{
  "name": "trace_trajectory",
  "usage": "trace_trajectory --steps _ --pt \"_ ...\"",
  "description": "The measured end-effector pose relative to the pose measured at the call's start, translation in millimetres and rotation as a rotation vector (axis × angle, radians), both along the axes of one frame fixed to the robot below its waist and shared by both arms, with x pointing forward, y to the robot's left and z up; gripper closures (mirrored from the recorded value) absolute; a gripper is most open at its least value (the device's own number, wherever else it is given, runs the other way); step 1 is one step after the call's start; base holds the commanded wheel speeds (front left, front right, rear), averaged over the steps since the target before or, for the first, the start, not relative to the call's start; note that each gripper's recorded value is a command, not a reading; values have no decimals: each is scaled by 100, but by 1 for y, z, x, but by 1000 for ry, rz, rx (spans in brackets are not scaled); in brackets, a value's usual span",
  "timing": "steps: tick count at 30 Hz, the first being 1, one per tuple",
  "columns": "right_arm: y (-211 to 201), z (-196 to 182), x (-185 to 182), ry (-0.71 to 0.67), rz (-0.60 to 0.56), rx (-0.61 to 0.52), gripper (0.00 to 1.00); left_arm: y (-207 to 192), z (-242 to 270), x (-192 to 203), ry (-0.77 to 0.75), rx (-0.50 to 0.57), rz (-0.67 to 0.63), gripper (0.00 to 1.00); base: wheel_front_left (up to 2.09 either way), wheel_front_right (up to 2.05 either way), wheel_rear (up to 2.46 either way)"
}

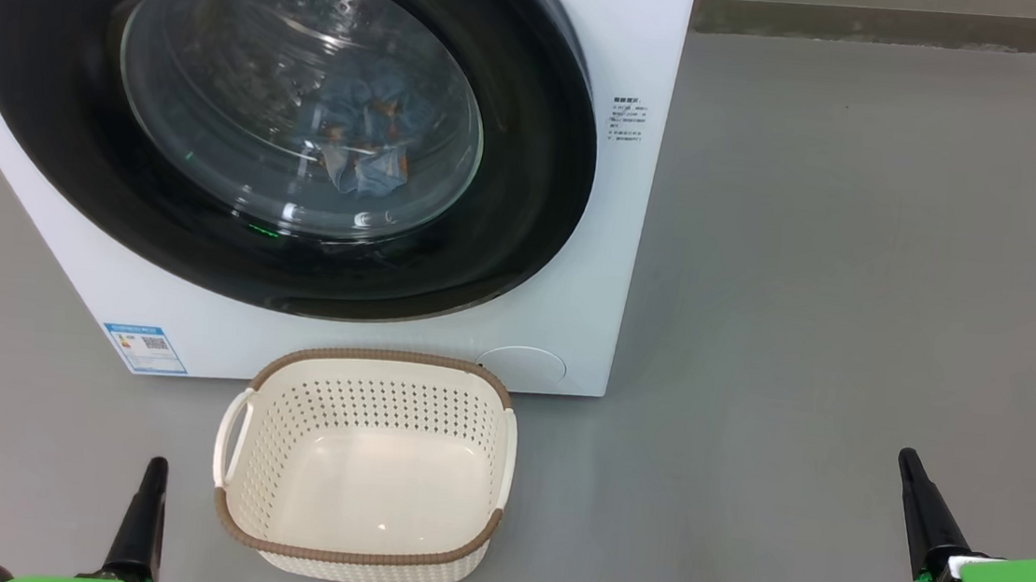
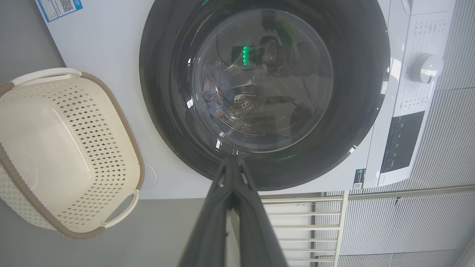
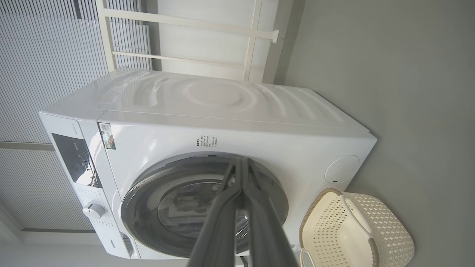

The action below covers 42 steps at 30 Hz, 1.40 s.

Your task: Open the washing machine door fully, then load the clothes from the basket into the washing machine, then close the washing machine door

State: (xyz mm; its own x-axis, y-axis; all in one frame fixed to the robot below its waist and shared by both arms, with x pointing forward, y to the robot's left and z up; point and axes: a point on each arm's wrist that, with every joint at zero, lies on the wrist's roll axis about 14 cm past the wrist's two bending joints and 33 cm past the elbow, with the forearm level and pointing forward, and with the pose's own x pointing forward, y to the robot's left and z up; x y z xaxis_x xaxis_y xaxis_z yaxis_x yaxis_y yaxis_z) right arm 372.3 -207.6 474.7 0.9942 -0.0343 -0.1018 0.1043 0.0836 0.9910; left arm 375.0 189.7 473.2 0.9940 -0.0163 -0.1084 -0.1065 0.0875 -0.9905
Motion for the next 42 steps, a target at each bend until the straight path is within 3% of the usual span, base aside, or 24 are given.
trace_trajectory --steps 9,42 --pt "2 4 1 -21 -1 92 100 0 5 1 -19 -84 1 100 0 0 0" --pt "1 6 3 -27 -2 93 100 -1 7 2 -24 -88 1 100 0 0 0"
